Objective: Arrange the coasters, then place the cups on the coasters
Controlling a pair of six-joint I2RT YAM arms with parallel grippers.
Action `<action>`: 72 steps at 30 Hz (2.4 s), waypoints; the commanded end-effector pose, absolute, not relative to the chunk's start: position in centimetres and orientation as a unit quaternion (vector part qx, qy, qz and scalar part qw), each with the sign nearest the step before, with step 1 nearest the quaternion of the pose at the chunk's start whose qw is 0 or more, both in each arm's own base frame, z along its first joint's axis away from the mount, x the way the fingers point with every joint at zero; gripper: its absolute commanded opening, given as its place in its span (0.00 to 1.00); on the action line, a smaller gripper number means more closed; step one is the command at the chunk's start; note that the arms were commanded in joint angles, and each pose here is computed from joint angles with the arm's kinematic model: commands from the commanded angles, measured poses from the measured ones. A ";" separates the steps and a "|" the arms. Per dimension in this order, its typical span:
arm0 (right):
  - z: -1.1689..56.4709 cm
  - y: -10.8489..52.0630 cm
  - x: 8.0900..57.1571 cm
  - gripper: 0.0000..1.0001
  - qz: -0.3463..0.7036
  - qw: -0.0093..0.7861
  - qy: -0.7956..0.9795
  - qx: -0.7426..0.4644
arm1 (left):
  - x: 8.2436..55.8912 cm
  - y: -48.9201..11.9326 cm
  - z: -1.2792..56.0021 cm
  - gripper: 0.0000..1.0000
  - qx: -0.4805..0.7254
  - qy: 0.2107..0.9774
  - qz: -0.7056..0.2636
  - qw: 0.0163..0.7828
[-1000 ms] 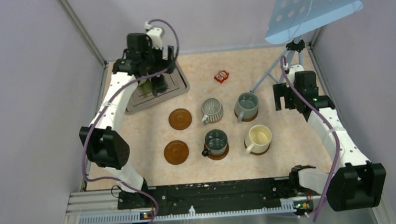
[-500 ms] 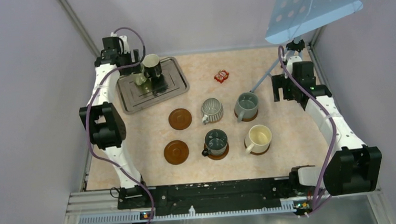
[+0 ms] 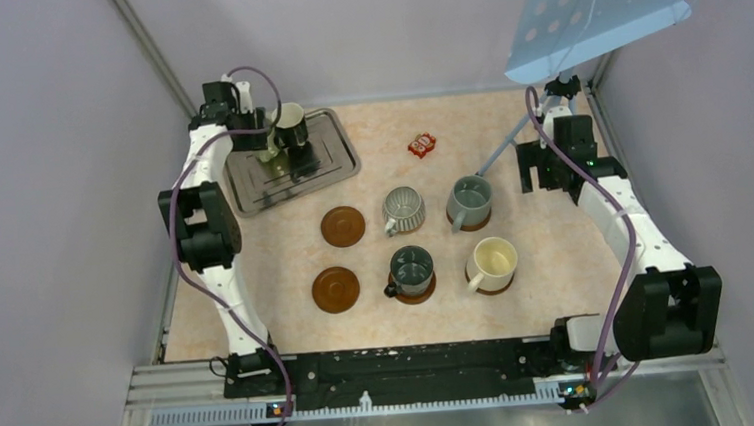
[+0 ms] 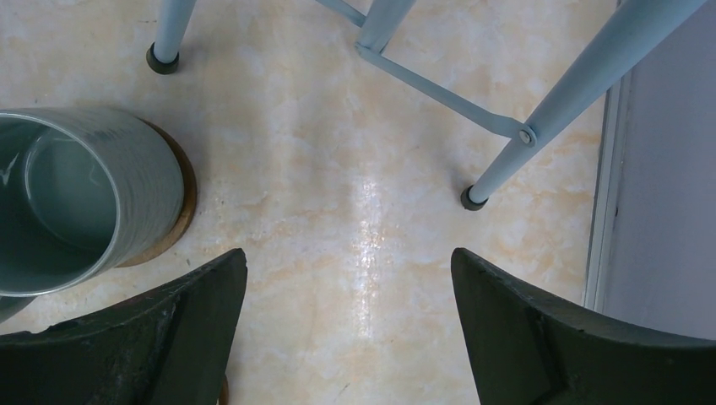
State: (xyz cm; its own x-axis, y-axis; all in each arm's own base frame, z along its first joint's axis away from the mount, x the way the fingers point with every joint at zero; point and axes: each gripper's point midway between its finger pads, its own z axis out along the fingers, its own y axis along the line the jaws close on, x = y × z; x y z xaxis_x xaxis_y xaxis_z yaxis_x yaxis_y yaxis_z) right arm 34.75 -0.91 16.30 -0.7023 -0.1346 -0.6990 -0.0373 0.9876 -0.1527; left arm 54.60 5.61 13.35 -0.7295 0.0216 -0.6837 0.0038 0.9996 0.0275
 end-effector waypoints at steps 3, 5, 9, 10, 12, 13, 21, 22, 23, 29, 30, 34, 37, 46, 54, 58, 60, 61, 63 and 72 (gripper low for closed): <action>19.5 -1.6 36.6 0.89 -0.080 0.421 0.903 -0.042 | 57.0 5.7 12.2 0.72 0.017 0.921 0.011 0.388; 19.6 -1.6 36.6 0.89 -0.082 0.420 0.903 -0.041 | 57.5 6.0 11.4 0.71 0.016 0.923 0.017 0.385; 19.8 -1.8 36.6 0.89 -0.087 0.420 0.903 -0.042 | 58.1 6.4 9.8 0.69 0.006 0.925 0.021 0.379; 19.9 -1.9 36.6 0.89 -0.089 0.420 0.902 -0.042 | 58.3 6.5 9.5 0.68 0.005 0.925 0.021 0.378; 19.9 -1.9 36.6 0.89 -0.090 0.419 0.903 -0.042 | 58.7 6.5 9.1 0.64 0.003 0.924 0.018 0.381; 20.0 -2.0 36.5 0.89 -0.092 0.419 0.903 -0.041 | 58.8 6.5 9.0 0.62 0.002 0.924 0.018 0.383; 20.1 -2.1 36.3 0.89 -0.095 0.417 0.903 -0.041 | 59.5 6.3 9.1 0.41 0.008 0.917 0.007 0.398; 20.0 -2.1 36.2 0.89 -0.094 0.417 0.903 -0.041 | 59.5 6.3 9.3 0.37 0.008 0.917 0.007 0.399; 20.0 -2.1 36.2 0.89 -0.095 0.417 0.903 -0.041 | 59.5 6.4 9.5 0.34 0.008 0.916 0.008 0.400; 20.0 -2.0 36.0 0.89 -0.092 0.420 0.902 -0.042 | 59.0 7.9 12.3 0.05 -0.007 0.906 0.033 0.423; 20.0 -2.0 35.9 0.89 -0.091 0.420 0.902 -0.042 | 58.9 8.3 12.9 0.00 -0.010 0.903 0.035 0.429; 19.9 -1.7 35.9 0.89 -0.085 0.423 0.901 -0.043 | 58.5 8.8 16.7 0.00 -0.010 0.882 0.044 0.468; 19.9 -1.5 35.8 0.89 -0.078 0.426 0.900 -0.045 | 57.7 8.9 19.9 0.00 -0.005 0.862 0.053 0.504; 19.8 -1.0 35.3 0.89 -0.065 0.432 0.898 -0.051 | 53.6 5.7 27.7 0.00 0.058 0.812 0.016 0.581; 19.6 -0.7 34.8 0.89 -0.055 0.436 0.897 -0.052 | 45.4 -1.4 30.1 0.00 0.201 0.779 -0.096 0.587; 19.6 -0.6 34.6 0.89 -0.053 0.439 0.896 -0.050 | 41.0 -4.9 29.2 0.00 0.262 0.770 -0.155 0.560; 19.6 -0.5 34.4 0.89 -0.051 0.439 0.896 -0.049 | 39.3 -6.6 27.8 0.00 0.283 0.774 -0.160 0.543; 19.6 -0.5 34.4 0.89 -0.050 0.440 0.895 -0.048 | 38.4 -7.2 26.9 0.00 0.289 0.778 -0.159 0.535; 19.5 -0.5 34.3 0.89 -0.048 0.440 0.896 -0.046 | 36.9 -8.8 25.2 0.00 0.307 0.782 -0.156 0.519; 19.4 -0.6 33.7 0.89 -0.052 0.440 0.896 -0.043 | 32.7 -12.9 18.1 0.00 0.309 0.814 -0.162 0.465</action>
